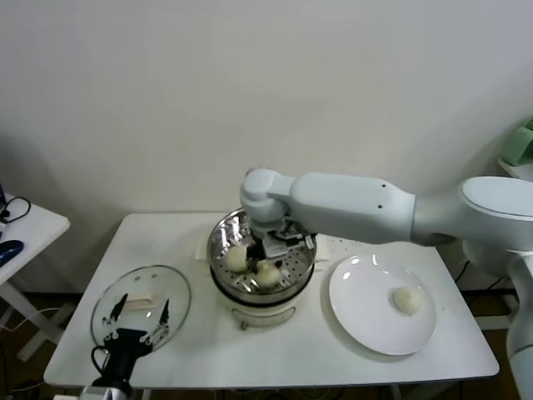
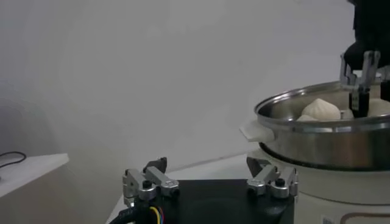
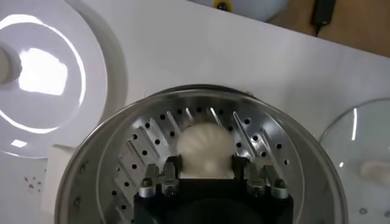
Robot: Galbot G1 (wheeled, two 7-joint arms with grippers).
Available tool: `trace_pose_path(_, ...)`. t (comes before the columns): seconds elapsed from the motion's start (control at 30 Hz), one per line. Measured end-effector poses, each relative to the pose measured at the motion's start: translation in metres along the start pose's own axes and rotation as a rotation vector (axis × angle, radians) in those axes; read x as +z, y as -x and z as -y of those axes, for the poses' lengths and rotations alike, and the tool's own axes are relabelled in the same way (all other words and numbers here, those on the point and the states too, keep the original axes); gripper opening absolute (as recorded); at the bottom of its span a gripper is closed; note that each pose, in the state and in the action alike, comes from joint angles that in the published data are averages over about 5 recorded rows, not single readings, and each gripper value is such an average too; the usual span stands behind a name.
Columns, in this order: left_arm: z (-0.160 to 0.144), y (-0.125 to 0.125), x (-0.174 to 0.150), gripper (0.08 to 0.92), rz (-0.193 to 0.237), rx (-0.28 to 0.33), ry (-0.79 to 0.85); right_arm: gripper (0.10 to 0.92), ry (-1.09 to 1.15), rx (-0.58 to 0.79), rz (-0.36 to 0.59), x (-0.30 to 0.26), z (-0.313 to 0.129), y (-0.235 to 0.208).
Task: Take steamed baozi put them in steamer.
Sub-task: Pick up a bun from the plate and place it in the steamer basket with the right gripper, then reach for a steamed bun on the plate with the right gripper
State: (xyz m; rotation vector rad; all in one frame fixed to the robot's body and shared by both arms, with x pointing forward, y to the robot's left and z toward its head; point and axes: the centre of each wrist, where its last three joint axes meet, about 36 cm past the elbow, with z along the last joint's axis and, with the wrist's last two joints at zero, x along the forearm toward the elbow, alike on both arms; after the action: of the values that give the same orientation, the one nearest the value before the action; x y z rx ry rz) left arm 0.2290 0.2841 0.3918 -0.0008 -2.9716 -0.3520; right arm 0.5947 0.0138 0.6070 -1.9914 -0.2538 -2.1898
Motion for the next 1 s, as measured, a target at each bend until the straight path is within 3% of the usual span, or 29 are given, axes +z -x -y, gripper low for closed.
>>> trace_pose_path(0.47,0.005,0.003,0.001,0.823,-0.007,0.005,0.002,0.57,-0.005,0.01,0.03,-0.001,-0.002,0.013)
trace_pose_path(0.57,0.006,0.004,0.0,0.823,-0.006,0.007,0.001,0.605,-0.009,0.011,0.029,-0.001,-0.002,0.013)
trace_pose_path(0.8,0.007,0.005,0.001,0.823,-0.007,0.003,-0.001,0.788,-0.009,0.011,0.026,-0.002,-0.006,0.012)
trace_pose_path(1.0,0.007,0.006,0.0,0.823,-0.007,0.001,-0.001,0.822,0.009,0.013,0.008,0.003,-0.014,0.0)
